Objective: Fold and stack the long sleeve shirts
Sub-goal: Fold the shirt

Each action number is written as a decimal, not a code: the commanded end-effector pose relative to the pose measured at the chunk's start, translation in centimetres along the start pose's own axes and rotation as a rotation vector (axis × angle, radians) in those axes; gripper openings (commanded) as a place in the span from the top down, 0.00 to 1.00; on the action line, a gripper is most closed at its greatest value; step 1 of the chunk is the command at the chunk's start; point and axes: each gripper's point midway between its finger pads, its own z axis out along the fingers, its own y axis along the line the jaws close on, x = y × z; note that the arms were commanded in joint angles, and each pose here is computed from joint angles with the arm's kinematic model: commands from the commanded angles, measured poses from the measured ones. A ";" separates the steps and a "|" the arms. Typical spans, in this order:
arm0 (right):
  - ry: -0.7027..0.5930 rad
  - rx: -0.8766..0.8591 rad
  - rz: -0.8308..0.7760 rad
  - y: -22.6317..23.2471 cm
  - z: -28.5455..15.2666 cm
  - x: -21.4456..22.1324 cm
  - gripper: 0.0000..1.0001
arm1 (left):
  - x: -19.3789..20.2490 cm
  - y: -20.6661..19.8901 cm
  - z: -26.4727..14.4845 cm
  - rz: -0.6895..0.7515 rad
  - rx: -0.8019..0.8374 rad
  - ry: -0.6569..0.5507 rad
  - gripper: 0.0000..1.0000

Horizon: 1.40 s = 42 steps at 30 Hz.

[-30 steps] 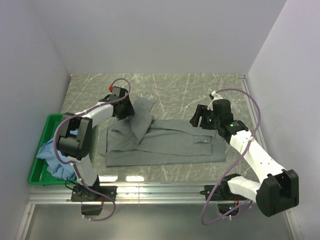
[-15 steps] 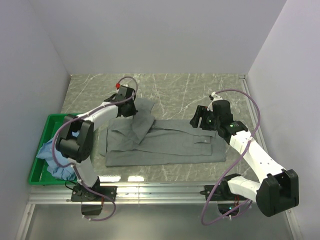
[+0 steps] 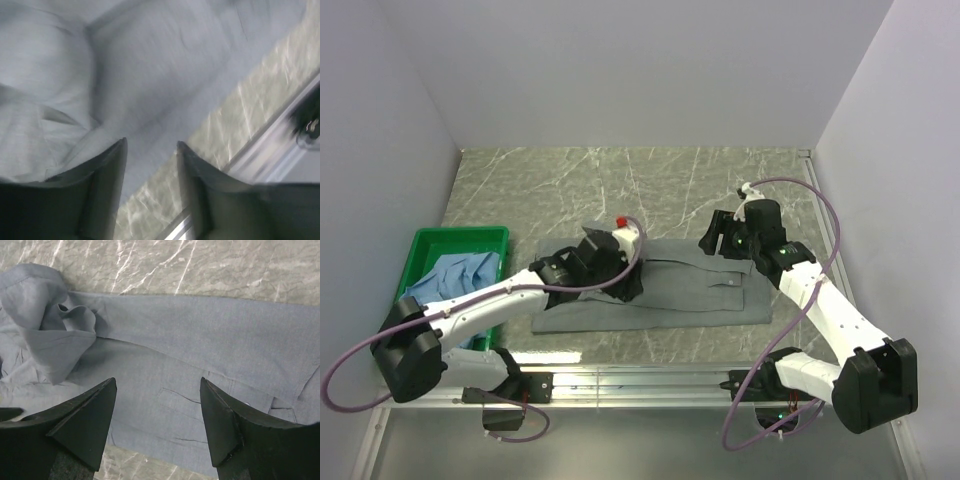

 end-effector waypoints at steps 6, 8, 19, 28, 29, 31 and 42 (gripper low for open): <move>-0.017 -0.150 -0.124 4.2 0.3 -1.8 0.26 | -2.4 -2.7 -0.6 0.082 0.061 -0.066 0.02; 0.006 -0.152 -0.150 4.7 0.9 -1.6 0.26 | -3.9 -2.0 -1.1 0.059 0.018 -0.118 0.03; 0.058 -0.242 -0.255 10.6 2.9 -1.8 0.27 | -8.6 13.0 -2.6 -0.397 -0.361 -0.285 0.06; 0.064 -0.233 -0.252 10.2 1.9 -0.5 0.27 | -9.7 19.7 -0.7 -0.655 -0.516 -0.256 0.09; 0.063 -0.235 -0.253 10.1 1.8 -0.4 0.27 | -9.6 19.9 -0.2 -0.660 -0.520 -0.243 0.10; 0.058 -0.222 -0.251 9.7 1.5 -0.3 0.27 | -8.7 20.5 1.1 -0.677 -0.536 -0.195 0.14; 0.024 -0.163 -0.259 8.0 0.0 0.2 0.27 | -8.3 20.0 3.6 -0.729 -0.490 -0.116 0.64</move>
